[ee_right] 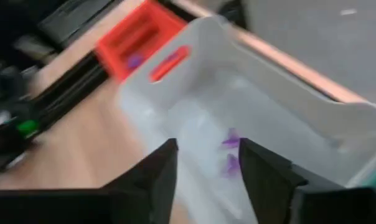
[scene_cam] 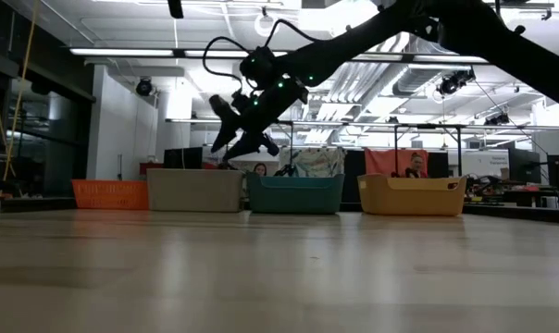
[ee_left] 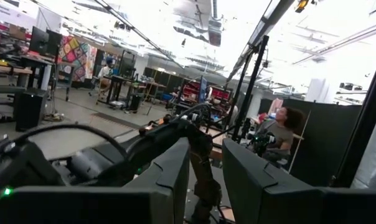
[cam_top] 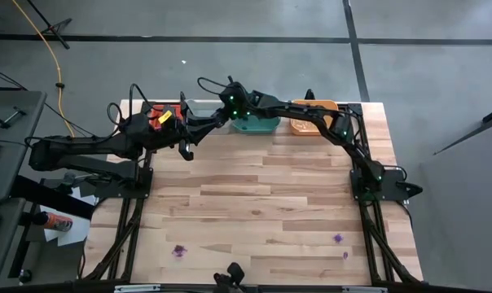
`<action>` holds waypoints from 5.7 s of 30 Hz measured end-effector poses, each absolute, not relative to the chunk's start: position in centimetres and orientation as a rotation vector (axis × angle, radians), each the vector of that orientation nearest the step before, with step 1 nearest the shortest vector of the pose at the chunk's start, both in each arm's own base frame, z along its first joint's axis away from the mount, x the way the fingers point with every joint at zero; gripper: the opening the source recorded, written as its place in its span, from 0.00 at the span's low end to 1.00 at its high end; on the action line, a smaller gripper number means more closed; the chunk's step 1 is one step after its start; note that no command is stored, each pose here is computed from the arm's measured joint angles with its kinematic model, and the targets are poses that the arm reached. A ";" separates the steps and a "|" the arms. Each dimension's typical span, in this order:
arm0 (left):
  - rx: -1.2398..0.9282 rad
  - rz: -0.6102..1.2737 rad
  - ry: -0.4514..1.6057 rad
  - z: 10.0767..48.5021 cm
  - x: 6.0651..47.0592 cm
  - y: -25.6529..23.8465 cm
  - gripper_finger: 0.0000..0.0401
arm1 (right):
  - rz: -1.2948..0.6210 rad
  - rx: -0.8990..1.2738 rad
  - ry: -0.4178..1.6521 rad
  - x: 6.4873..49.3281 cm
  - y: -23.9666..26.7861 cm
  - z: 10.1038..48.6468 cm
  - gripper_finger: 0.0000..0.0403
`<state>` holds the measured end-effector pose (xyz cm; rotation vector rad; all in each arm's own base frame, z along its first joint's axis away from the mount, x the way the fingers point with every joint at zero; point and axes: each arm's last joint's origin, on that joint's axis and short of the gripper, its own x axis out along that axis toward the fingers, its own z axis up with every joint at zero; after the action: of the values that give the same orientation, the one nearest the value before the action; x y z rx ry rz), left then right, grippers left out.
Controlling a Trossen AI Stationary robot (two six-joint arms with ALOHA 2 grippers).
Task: Sort Halloween decoration
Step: Put the violet witch hat into the gray bin
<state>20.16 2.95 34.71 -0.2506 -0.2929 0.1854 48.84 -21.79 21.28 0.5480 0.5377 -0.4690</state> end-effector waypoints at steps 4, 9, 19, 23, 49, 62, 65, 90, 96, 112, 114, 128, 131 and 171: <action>-0.251 0.185 -0.293 34.7 20.2 2.9 0.21 | -0.308 0.543 0.584 48.1 -22.0 22.2 0.47; -0.251 0.185 -0.293 34.7 20.2 3.0 0.21 | -0.248 0.399 0.716 46.6 -20.8 24.0 0.48; -0.252 0.194 -0.229 34.1 20.3 3.0 0.21 | -0.213 0.227 0.759 40.3 -15.4 27.1 0.48; -0.253 0.196 -0.211 34.0 20.3 3.0 0.21 | -0.261 0.329 0.627 34.9 -12.4 26.9 0.48; -0.156 0.057 -0.011 31.6 22.3 0.1 0.21 | -0.151 0.206 -0.006 25.4 1.9 31.0 0.48; -0.180 0.085 -0.002 31.3 22.6 0.3 0.21 | 0.125 0.894 0.535 24.5 3.8 27.2 0.48; -0.179 0.108 -0.003 31.3 22.5 0.6 0.21 | 0.065 1.144 0.930 22.6 6.0 25.0 0.48; -0.127 0.147 0.029 31.0 22.5 1.5 0.21 | -0.859 1.358 1.777 15.5 18.9 16.2 0.48; -0.126 0.147 0.029 31.0 22.5 1.5 0.21 | -0.870 1.321 1.793 15.9 19.5 14.8 0.48; -0.128 0.151 0.028 31.0 22.5 1.5 0.21 | -0.926 1.257 1.850 15.6 20.3 13.0 0.47; -0.128 0.151 0.028 31.0 22.5 1.5 0.21 | -0.924 1.258 1.850 15.6 20.3 13.0 0.45; -0.127 0.151 0.028 31.0 22.5 1.5 0.21 | -0.931 1.252 1.834 15.6 20.2 12.9 0.13; -0.127 0.151 0.028 31.0 22.5 1.5 0.21 | -0.932 1.252 1.833 15.6 20.2 12.9 0.13; -0.103 0.222 0.024 31.0 22.3 3.1 0.21 | -0.269 0.973 1.060 17.5 14.4 23.9 0.00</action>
<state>22.33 3.15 30.99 -0.1035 0.0236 0.2216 17.46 14.42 23.91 0.9728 1.0603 -0.2688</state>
